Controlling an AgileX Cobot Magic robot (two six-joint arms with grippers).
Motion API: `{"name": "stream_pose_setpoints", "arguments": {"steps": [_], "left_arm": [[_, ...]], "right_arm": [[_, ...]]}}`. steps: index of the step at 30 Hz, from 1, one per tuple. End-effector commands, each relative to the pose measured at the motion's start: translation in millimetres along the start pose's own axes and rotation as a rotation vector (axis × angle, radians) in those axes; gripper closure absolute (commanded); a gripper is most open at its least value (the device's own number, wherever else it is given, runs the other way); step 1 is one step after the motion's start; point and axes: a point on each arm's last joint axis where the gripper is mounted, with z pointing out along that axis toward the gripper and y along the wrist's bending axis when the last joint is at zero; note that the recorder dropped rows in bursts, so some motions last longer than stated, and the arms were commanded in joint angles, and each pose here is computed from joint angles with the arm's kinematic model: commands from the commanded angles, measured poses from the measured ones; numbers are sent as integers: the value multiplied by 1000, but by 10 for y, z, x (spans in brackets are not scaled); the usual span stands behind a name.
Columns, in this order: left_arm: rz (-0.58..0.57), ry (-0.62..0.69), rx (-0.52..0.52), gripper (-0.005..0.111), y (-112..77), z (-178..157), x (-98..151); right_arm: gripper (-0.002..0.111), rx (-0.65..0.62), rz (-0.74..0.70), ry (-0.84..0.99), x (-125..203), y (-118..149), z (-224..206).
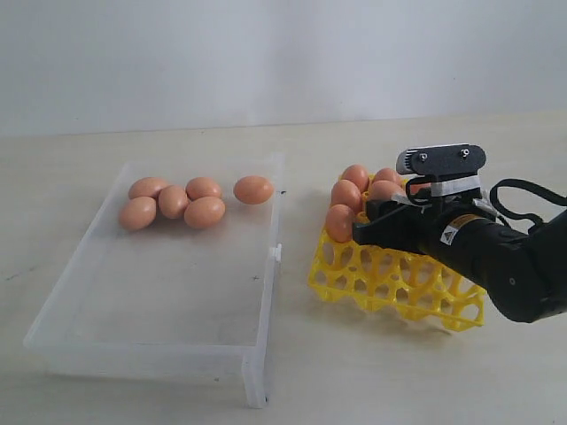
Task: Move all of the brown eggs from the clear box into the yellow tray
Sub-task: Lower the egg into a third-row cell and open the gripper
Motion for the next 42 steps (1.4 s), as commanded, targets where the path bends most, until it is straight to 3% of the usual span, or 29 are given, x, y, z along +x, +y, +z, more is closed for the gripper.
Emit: {"name": "stream_pose_setpoints", "arguments": {"steps": [1,25,33,38,42], "left_arm": [[-9,-16,7,107,-4,-8,-21],[-9,-16,7,107,-4,-8,-21],[-9,-16,7,107,-4,-8,-21],[-9,-16,7,107,-4,-8,-21],[-9,-16,7,107,-4,-8,-21]], "right_arm": [[108,-14,-11,3,-12,3,14],[107,-44,-20,12,-72,36,-33],[85,-47,-29,49,-38,39,-35],[61,-47,-25,55,-33,38,-35],[48,-47,-25,53,-57,40,-50]]}}
